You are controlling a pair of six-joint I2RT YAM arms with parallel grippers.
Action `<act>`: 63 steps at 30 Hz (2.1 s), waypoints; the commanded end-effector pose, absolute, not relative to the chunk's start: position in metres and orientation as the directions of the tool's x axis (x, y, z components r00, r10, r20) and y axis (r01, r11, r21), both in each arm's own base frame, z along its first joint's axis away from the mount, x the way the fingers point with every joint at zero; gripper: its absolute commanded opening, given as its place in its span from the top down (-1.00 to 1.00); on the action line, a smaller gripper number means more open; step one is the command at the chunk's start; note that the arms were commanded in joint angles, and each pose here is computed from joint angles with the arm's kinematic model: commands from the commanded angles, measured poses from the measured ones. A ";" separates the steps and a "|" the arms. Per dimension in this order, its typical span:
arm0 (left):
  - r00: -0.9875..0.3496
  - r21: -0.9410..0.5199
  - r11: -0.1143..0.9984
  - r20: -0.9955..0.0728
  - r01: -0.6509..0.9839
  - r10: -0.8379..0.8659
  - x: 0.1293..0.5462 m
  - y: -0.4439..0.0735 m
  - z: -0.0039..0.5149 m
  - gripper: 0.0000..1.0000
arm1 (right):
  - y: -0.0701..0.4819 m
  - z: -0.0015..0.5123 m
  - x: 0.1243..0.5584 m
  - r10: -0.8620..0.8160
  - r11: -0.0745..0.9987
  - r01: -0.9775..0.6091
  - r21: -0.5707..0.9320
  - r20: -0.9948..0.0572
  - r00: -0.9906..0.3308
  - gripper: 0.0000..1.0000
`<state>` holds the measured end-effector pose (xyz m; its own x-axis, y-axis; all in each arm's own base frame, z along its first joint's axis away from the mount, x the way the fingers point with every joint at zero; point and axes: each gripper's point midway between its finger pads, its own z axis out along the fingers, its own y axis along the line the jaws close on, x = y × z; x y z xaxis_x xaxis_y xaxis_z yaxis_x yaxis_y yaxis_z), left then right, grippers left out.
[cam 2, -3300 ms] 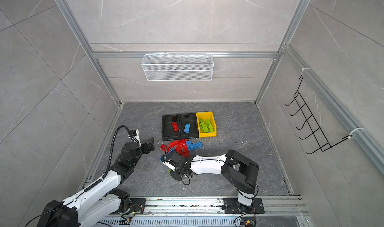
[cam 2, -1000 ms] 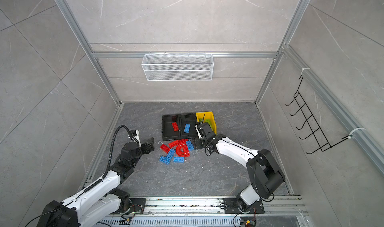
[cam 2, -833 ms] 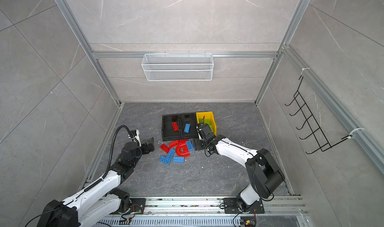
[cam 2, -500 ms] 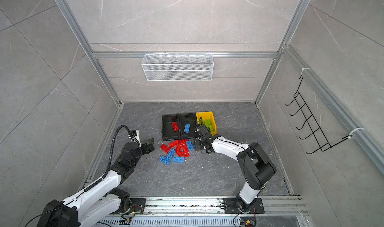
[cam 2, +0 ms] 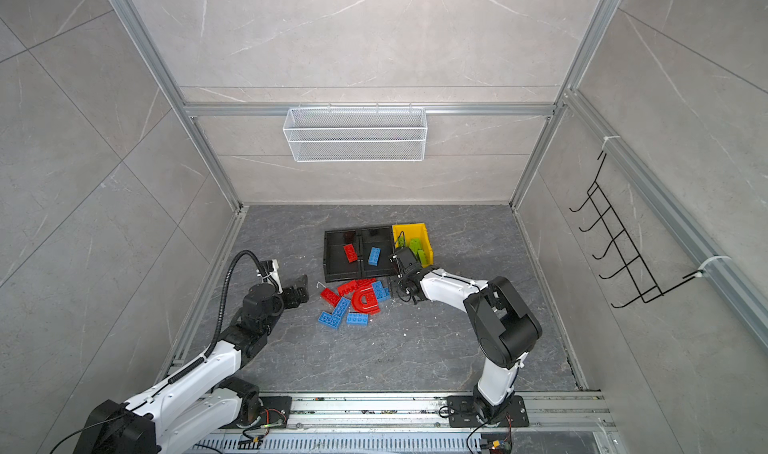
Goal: Sort the legos into containers by color
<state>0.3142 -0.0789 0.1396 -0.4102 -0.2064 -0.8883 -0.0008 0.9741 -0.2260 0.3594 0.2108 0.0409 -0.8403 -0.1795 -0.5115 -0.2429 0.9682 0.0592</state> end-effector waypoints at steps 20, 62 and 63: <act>-0.353 -0.257 0.966 -0.904 -0.007 -0.243 0.319 -0.077 0.159 -0.99 | 0.173 0.073 0.290 -0.121 0.977 -0.188 0.102 -0.466 -0.877 -0.41; -0.371 -0.254 0.967 -0.898 -0.003 -0.237 0.322 -0.080 0.155 -0.99 | 0.228 0.028 0.292 -0.417 0.890 -0.452 0.061 -0.293 -0.860 0.03; -0.371 -0.255 0.967 -0.898 -0.003 -0.238 0.322 -0.080 0.155 -0.99 | 0.228 0.028 0.291 -0.411 0.892 -0.447 0.065 -0.292 -0.863 0.09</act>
<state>0.3140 -0.0789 0.1369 -0.4185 -0.2035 -0.8851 -0.0027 0.9748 -0.2229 0.2937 0.2303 0.0242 -0.8533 -0.4259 -0.3009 -0.4638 0.8836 0.0645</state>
